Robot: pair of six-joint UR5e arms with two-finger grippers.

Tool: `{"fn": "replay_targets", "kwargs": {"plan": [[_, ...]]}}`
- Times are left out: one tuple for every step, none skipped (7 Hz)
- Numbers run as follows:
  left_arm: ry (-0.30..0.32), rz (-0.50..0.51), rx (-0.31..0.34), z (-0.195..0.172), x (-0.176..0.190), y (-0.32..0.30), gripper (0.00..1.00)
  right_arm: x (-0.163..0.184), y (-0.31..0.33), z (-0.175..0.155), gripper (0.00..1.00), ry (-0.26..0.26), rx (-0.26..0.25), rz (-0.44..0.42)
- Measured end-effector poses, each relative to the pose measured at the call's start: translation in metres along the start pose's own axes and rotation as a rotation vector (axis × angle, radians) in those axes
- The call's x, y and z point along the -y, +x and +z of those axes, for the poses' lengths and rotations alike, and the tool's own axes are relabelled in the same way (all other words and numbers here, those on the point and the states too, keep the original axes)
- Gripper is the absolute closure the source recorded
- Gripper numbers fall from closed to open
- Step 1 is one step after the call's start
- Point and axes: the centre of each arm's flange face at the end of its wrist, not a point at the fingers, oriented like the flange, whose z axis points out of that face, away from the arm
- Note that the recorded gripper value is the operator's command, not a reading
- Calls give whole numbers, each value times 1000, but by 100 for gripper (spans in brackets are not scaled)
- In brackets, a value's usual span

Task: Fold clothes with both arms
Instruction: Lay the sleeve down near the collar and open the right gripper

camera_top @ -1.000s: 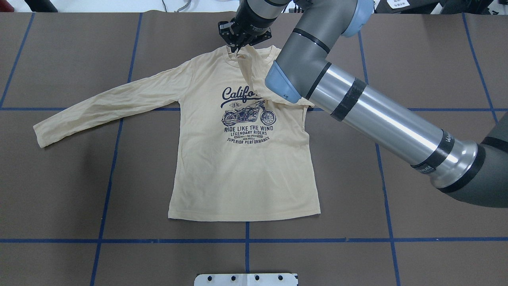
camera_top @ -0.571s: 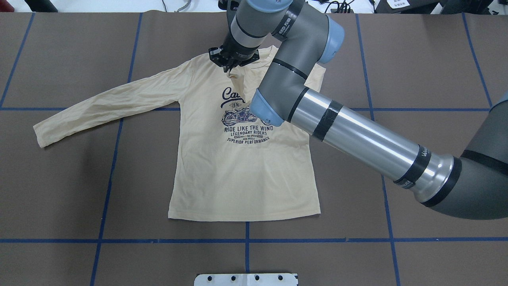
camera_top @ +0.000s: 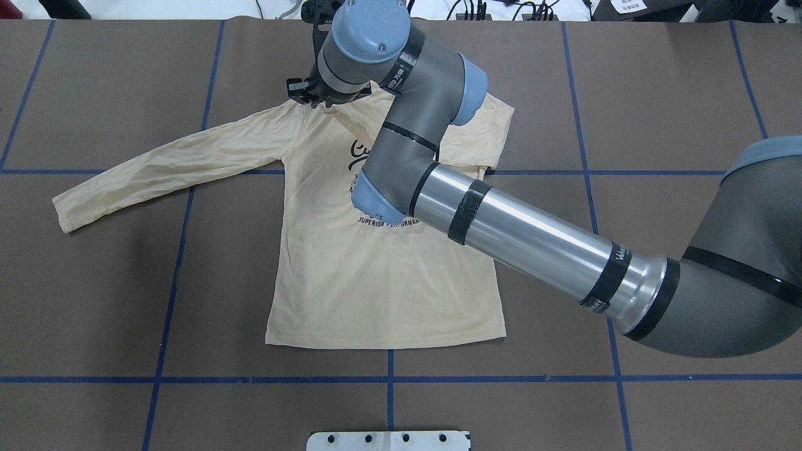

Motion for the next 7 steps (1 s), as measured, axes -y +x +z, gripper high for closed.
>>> {"fn": "replay_targets", "kwargs": {"plan": [[0, 0, 0, 1, 3, 0, 0, -6, -12, 3, 1, 55, -10, 35], [1, 1, 0, 1, 5, 1, 0, -12, -19, 6, 1, 91, -19, 64], [3, 3, -1, 0, 7, 2, 0, -15, -21, 6, 1, 106, -21, 91], [6, 6, -2, -1, 10, 4, 0, -15, -23, 6, 1, 111, -21, 109], [12, 1, -3, -2, 15, 7, 0, -15, -23, 5, 1, 109, -24, 125], [21, -20, -6, -3, 23, 14, 0, -13, -22, 2, 1, 101, -37, 139], [41, -59, 1, 0, 29, 25, 0, -5, -19, -10, 0, 73, -75, 156]]}}
